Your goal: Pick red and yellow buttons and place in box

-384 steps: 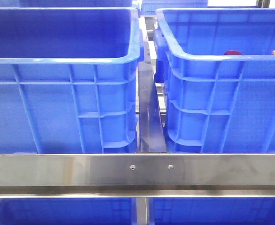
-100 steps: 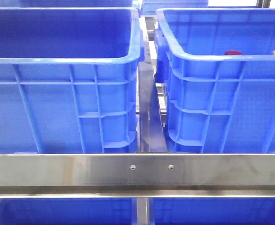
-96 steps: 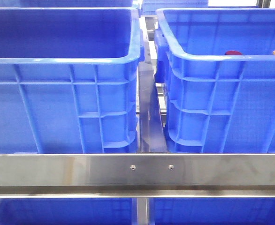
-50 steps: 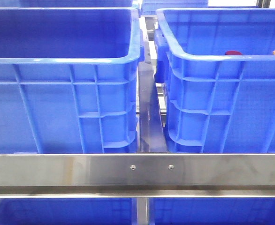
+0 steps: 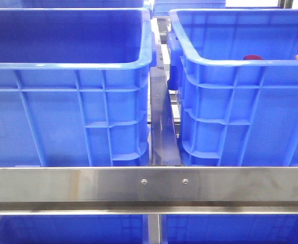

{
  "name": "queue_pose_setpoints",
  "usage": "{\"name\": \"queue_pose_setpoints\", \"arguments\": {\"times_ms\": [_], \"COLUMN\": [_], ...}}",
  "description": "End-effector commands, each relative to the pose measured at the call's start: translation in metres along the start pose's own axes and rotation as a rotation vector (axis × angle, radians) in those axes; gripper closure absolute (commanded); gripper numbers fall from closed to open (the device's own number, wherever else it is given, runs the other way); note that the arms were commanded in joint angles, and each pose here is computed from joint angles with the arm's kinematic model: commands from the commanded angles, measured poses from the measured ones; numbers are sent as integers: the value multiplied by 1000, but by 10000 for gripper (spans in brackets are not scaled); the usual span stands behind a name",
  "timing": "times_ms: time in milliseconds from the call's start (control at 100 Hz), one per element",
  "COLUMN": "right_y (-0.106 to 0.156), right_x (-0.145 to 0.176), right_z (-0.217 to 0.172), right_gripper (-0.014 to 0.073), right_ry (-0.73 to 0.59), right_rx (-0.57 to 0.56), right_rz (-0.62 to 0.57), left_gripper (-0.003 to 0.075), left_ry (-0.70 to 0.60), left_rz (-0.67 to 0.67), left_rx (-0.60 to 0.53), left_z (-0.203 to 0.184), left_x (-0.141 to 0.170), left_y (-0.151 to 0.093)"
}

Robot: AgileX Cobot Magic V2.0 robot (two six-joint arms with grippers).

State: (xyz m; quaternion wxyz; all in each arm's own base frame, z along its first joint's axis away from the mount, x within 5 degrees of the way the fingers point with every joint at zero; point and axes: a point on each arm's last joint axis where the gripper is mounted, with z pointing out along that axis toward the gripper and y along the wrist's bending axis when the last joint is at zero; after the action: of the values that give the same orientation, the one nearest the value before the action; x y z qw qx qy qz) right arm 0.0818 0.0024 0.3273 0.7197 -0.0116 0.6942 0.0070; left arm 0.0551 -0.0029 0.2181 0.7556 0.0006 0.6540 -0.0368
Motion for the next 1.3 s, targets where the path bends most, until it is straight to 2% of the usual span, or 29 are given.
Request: {"name": "queue_pose_setpoints", "arguments": {"times_ms": [0, 180, 440, 650, 740, 1290], "right_y": [-2, -1, -1, -1, -2, -2], "right_x": [-14, 7, 64, 92, 98, 98], "right_z": [-8, -24, -42, -36, -35, -35], "right_gripper": [663, 663, 663, 663, 663, 663], "right_ry": [-118, -181, -233, -218, -257, -254], "right_rx": [19, 23, 26, 27, 29, 29], "right_rz": [-10, -12, -8, 29, 41, 42], "left_gripper": [739, 739, 739, 739, 739, 739], "left_ry": [-72, -72, -72, -72, -72, -72], "left_rz": [-11, -11, -11, -11, -11, -11], "left_rx": [8, 8, 8, 8, 8, 8], "left_z": [-3, -3, -3, -3, -3, -3], "left_x": [5, 5, 5, 5, 5, 5], "left_y": [0, 0, 0, 0, 0, 0]}}
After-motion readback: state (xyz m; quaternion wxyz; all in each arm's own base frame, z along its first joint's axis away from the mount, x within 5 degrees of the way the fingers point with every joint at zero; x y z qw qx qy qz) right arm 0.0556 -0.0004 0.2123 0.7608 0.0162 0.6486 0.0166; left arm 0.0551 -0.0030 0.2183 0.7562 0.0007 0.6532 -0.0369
